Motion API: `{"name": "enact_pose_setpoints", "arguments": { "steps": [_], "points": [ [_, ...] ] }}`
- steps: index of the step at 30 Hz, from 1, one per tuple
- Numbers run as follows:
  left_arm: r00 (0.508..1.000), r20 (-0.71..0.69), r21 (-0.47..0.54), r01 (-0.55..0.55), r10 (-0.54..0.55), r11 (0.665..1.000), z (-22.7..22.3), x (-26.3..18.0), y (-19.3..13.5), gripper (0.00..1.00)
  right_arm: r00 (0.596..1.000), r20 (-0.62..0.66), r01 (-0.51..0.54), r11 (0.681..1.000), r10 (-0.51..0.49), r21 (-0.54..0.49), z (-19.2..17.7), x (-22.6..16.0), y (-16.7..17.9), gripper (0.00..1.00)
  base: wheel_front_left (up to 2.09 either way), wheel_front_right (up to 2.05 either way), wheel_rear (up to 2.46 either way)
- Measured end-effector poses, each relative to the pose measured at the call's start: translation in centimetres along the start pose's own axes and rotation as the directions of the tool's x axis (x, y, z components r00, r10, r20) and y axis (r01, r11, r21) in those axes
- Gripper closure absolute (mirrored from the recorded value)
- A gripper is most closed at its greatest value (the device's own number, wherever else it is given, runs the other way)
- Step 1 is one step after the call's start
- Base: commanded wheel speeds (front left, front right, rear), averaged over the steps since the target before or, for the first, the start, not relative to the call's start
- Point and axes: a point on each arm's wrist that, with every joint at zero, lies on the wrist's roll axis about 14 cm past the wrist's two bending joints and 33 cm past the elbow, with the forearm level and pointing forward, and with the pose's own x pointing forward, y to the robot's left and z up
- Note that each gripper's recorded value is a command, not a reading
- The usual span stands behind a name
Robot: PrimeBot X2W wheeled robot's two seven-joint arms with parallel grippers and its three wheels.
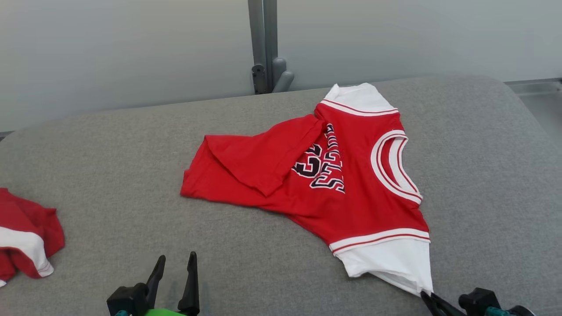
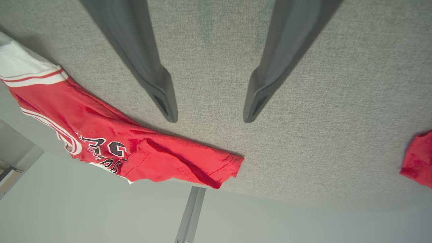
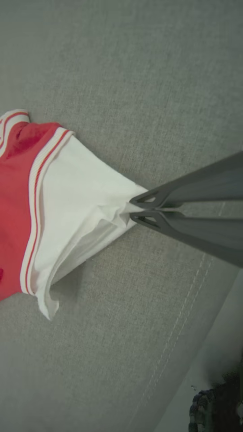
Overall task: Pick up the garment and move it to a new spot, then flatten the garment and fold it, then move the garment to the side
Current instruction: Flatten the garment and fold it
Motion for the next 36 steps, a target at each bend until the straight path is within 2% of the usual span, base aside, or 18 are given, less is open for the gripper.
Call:
{"name": "enact_pose_setpoints", "arguments": {
  "steps": [1,5,6,7,10,15,22,28,36],
  "points": [
    [1.000,0.000,0.000,0.000,0.000,1.000,0.0,0.0,0.0,0.00,1.000,0.000,0.000,1.000,0.000,0.000,0.0,0.0,0.0,1.00,0.00,0.00,0.00],
    [1.000,-0.002,0.006,0.027,-0.027,1.000,0.1,0.7,-0.8,0.00,0.995,-0.001,0.100,0.995,-0.100,0.012,-0.6,-2.0,-2.7,1.00,0.00,0.00,0.00],
    [0.999,-0.003,0.007,0.033,-0.032,0.999,0.1,0.8,-0.9,0.00,0.993,0.011,0.117,0.993,-0.117,0.021,-0.3,-2.2,-3.1,0.57,0.00,0.00,0.00],
    [0.999,-0.005,0.008,0.039,-0.039,0.999,0.0,1.0,-1.1,0.00,0.992,0.025,0.126,0.992,-0.127,0.028,0.0,-2.3,-3.2,0.00,0.00,0.00,0.00],
    [0.999,-0.017,0.010,0.050,-0.049,0.999,-0.3,1.4,-1.4,0.00,0.988,0.069,0.132,0.990,-0.136,0.051,1.3,-2.2,-3.2,0.00,0.00,0.00,0.00],
    [0.999,-0.021,0.009,0.044,-0.044,0.999,-0.4,2.0,-1.3,0.00,0.968,0.211,0.120,0.988,-0.138,0.096,5.8,-1.6,-3.0,0.00,0.00,0.00,0.00],
    [1.000,0.012,0.020,0.028,-0.028,0.999,0.8,2.7,-0.7,0.00,0.898,0.394,0.150,0.978,-0.196,0.143,11.9,-0.6,-3.7,0.00,0.00,0.00,0.00],
    [0.998,0.029,0.026,0.062,-0.062,0.998,1.5,4.2,-1.5,0.00,0.880,0.434,0.136,0.978,-0.192,0.157,13.6,1.6,-2.6,0.00,0.00,0.00,0.00],
    [0.977,0.014,0.042,0.212,-0.213,0.976,1.2,6.9,-5.8,0.00,0.893,0.411,0.121,0.977,-0.184,0.174,13.4,3.9,-2.4,0.00,0.00,0.00,0.00]
  ]
}}
